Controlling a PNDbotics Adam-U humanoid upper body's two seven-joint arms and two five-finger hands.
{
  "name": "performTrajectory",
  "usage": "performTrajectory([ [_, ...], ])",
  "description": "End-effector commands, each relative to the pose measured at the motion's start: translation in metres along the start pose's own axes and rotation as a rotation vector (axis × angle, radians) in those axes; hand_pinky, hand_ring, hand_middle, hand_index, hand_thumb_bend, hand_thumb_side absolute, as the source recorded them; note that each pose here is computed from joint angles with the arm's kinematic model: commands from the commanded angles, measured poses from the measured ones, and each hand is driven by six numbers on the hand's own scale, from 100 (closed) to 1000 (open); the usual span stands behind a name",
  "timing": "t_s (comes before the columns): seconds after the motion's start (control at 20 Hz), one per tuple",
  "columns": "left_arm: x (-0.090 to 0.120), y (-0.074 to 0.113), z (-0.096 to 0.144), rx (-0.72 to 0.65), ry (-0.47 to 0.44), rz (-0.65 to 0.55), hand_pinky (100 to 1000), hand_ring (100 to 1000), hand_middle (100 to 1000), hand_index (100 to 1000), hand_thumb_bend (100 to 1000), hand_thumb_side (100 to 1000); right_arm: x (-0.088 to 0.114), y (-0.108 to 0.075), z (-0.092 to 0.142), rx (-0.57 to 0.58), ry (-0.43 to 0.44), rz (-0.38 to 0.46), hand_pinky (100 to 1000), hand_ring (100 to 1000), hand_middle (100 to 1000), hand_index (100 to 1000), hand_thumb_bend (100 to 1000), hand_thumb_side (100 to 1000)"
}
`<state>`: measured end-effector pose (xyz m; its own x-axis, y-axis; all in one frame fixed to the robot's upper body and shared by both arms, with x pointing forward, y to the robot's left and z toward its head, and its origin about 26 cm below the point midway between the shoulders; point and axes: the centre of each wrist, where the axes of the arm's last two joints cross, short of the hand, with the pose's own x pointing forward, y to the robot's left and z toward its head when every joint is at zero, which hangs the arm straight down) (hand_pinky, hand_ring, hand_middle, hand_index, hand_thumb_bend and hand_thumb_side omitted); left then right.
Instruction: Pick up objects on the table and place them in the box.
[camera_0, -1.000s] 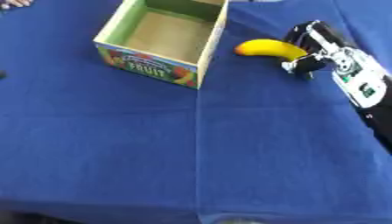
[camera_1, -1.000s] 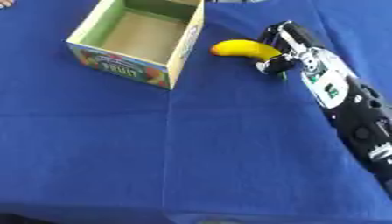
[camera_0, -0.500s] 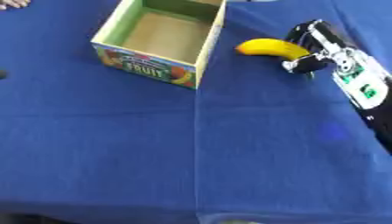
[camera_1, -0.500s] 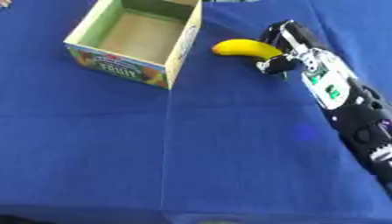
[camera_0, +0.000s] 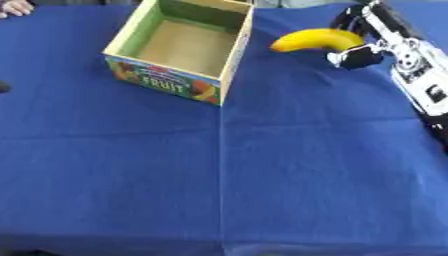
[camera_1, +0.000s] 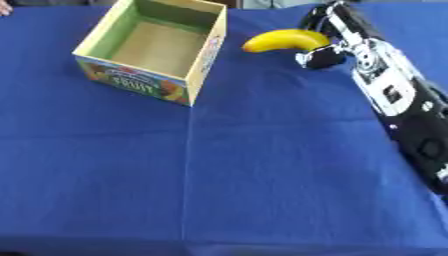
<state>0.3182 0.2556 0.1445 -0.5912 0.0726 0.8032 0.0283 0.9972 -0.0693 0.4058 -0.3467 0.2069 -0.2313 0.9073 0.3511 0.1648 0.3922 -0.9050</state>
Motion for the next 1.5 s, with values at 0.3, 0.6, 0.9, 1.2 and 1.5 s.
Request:
performTrajectory([
  [0.3, 0.005, 0.004, -0.003, -0.011, -0.017, -0.023, 610, 522, 543, 582, 598, 1000, 0.023, -0.043, -0.004, -0.096, -0.081, 0.003, 452, 433, 445, 525, 257, 100],
  [0.6, 0.005, 0.003, -0.003, -0.016, -0.015, -0.024, 610, 521, 542, 582, 599, 1000, 0.041, -0.056, -0.008, -0.125, -0.125, -0.046, 453, 433, 445, 526, 258, 100],
  [0.9, 0.006, 0.000, -0.005, -0.032, -0.021, -0.015, 611, 521, 542, 583, 600, 1000, 0.049, -0.057, -0.012, -0.119, -0.145, -0.059, 454, 435, 446, 528, 257, 100],
  [1.2, 0.008, -0.010, -0.009, -0.066, -0.035, 0.012, 612, 520, 543, 584, 601, 1000, 0.048, -0.050, -0.017, -0.095, -0.134, -0.058, 459, 439, 451, 532, 254, 100],
  [1.5, 0.008, -0.012, -0.010, -0.077, -0.037, 0.019, 612, 520, 543, 584, 601, 1000, 0.046, -0.046, -0.018, -0.085, -0.131, -0.053, 459, 439, 451, 532, 254, 100],
])
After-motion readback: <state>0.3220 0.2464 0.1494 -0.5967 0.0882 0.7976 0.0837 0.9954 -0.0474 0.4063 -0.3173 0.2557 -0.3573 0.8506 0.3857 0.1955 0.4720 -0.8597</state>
